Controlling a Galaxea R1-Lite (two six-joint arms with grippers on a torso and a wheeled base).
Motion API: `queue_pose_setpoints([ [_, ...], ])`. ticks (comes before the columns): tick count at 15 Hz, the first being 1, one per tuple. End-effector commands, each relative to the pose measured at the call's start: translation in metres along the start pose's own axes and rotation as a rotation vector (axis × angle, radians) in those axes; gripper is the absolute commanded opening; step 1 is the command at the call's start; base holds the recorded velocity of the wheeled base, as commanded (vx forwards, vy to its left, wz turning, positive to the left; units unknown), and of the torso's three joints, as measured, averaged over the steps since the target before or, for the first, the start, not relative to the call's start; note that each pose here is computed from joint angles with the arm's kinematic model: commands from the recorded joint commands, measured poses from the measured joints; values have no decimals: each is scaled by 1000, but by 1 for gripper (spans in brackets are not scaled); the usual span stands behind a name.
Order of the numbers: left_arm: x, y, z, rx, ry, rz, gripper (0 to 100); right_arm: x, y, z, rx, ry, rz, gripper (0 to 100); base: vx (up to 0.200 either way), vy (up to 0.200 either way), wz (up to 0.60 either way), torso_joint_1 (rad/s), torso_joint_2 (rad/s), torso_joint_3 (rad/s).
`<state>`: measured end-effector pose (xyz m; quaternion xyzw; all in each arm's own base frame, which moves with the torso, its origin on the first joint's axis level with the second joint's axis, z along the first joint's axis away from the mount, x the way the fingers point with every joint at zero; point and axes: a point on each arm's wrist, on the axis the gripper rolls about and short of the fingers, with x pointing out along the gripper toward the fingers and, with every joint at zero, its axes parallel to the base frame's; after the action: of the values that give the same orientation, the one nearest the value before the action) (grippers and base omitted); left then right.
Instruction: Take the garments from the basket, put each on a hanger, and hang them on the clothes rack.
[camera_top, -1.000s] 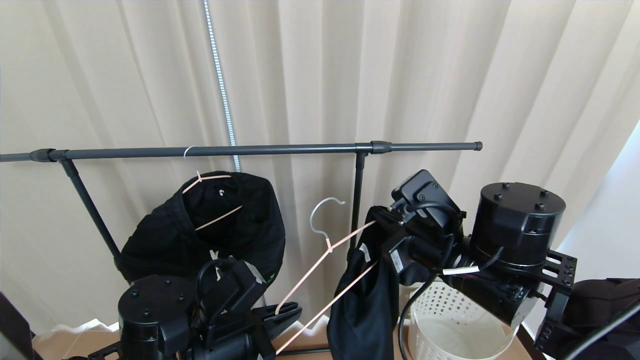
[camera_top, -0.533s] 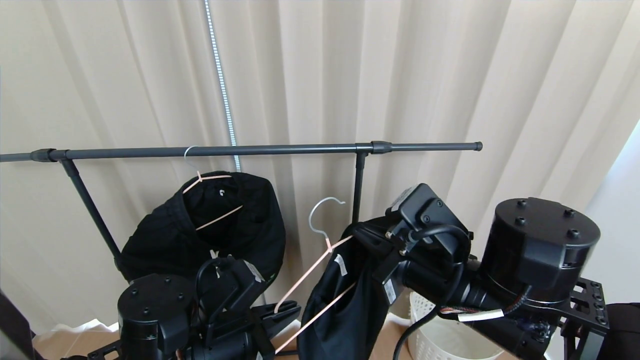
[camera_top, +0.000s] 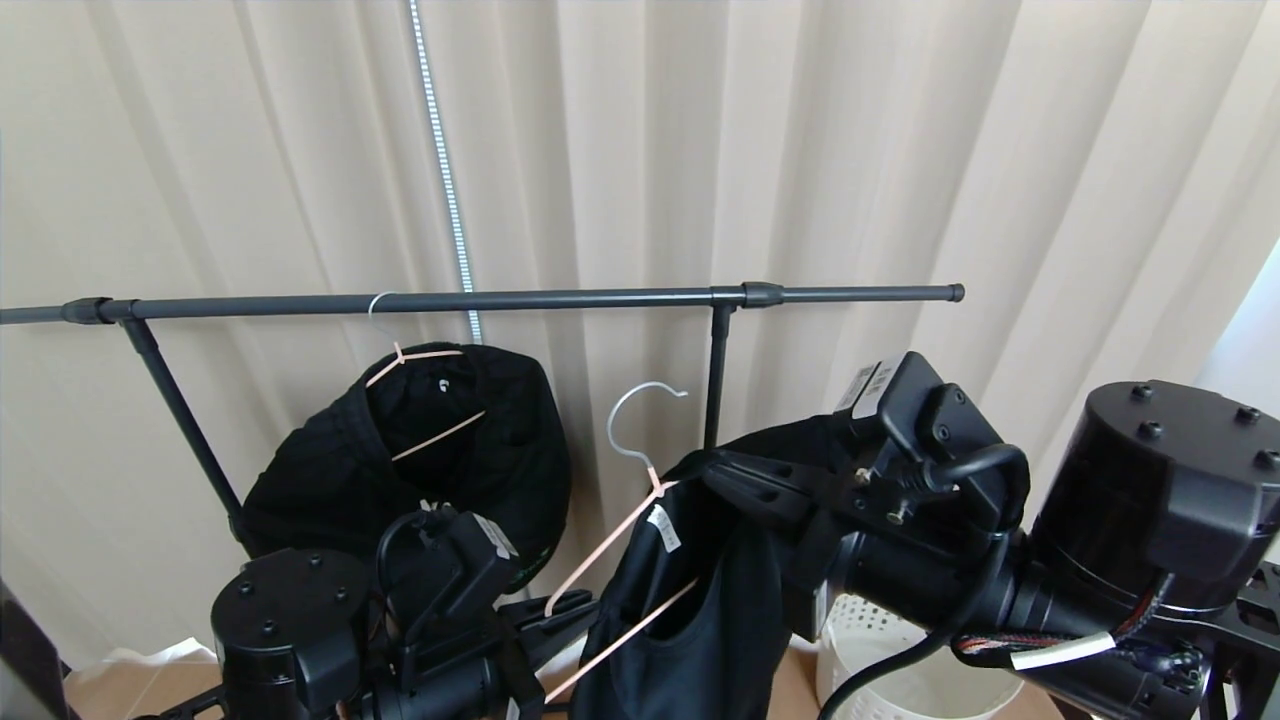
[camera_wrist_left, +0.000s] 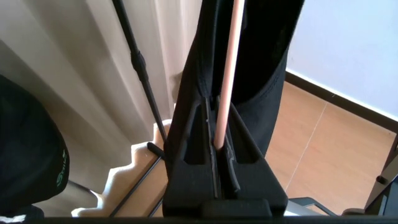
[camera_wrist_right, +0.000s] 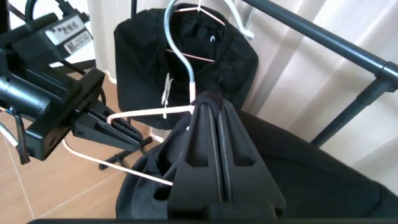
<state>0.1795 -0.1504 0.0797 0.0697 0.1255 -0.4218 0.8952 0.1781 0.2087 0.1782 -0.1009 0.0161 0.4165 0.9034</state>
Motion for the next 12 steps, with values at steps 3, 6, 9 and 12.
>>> queue_pose_setpoints([
  [3,-1,0,1,3,-18,3,0,3,-7,-2,2,7,-30,0,0,0,0,0,0,0],
  [6,-2,0,-1,3,-9,2,0,5,-8,-2,1,10,-37,0,0,0,0,0,0,0],
  [9,-2,0,-1,3,-9,1,0,4,-15,-2,2,9,-62,100,0,0,0,0,0,0],
  [12,-2,0,0,5,-10,1,0,3,-24,-1,5,3,-94,100,0,0,0,0,0,0],
])
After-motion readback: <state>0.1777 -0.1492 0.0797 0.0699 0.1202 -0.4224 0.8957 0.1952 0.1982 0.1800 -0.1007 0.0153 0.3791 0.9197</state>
